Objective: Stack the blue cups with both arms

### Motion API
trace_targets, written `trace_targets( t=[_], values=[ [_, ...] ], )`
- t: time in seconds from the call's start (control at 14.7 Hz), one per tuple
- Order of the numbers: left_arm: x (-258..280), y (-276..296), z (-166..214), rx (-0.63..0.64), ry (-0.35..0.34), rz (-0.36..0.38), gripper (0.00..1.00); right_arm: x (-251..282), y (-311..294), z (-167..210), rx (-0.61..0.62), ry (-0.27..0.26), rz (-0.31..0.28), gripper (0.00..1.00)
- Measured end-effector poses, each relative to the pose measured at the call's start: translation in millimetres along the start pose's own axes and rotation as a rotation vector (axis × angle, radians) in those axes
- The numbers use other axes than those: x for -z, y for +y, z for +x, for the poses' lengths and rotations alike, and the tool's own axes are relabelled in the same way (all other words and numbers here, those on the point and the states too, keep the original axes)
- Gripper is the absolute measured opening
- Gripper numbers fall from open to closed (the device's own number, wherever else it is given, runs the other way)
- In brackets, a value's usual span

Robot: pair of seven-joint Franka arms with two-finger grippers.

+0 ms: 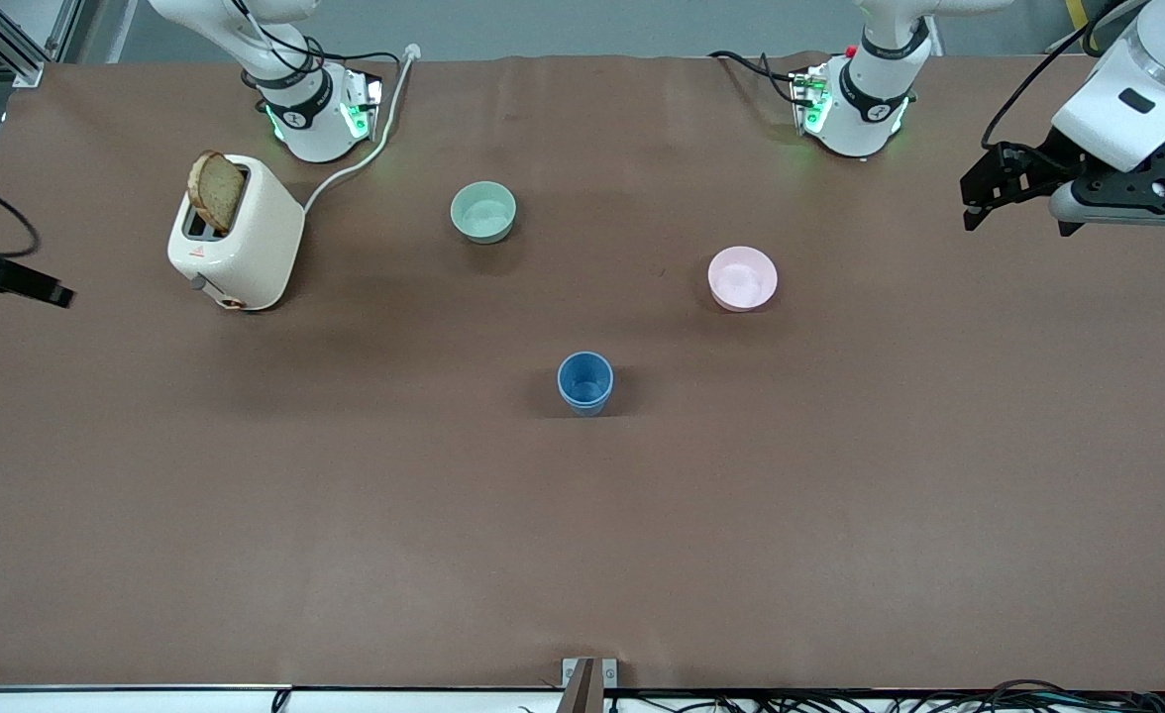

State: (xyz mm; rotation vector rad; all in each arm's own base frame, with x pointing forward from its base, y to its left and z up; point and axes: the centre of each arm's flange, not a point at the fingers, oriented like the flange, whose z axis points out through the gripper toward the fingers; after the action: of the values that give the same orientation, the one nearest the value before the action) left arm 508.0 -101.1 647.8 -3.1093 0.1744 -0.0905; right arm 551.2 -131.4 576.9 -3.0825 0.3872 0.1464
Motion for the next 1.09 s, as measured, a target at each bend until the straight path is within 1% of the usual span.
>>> trace_targets(
  t=[0.07, 0.2, 0.34, 0.48, 0.61, 0.82, 1.09],
  values=[
    [2, 0, 1, 0.0, 0.004, -0.001, 1.0, 10, 16, -3, 0.02, 0.024, 0.004, 1.0],
    [3, 0, 3, 0.0, 0.007, -0.002, 1.0, 44, 20, -11, 0.043, 0.077, 0.006, 1.0],
    [2, 0, 4, 0.0, 0.006, -0.002, 1.0, 83, 2, -24, 0.078, 0.111, 0.005, 1.0],
    [2, 0, 4, 0.001, 0.005, -0.002, 1.0, 103, -22, -33, 0.117, 0.13, -0.003, 1.0],
    [2, 0, 4, 0.0, 0.005, -0.002, 1.0, 101, -33, -33, 0.132, 0.125, -0.02, 1.0],
    [2, 0, 4, 0.001, 0.005, -0.002, 1.0, 92, -34, -27, 0.131, 0.104, -0.024, 1.0],
    [2, 0, 4, 0.001, 0.005, -0.002, 1.0, 90, -41, -26, 0.145, 0.103, -0.025, 1.0]
  ],
)
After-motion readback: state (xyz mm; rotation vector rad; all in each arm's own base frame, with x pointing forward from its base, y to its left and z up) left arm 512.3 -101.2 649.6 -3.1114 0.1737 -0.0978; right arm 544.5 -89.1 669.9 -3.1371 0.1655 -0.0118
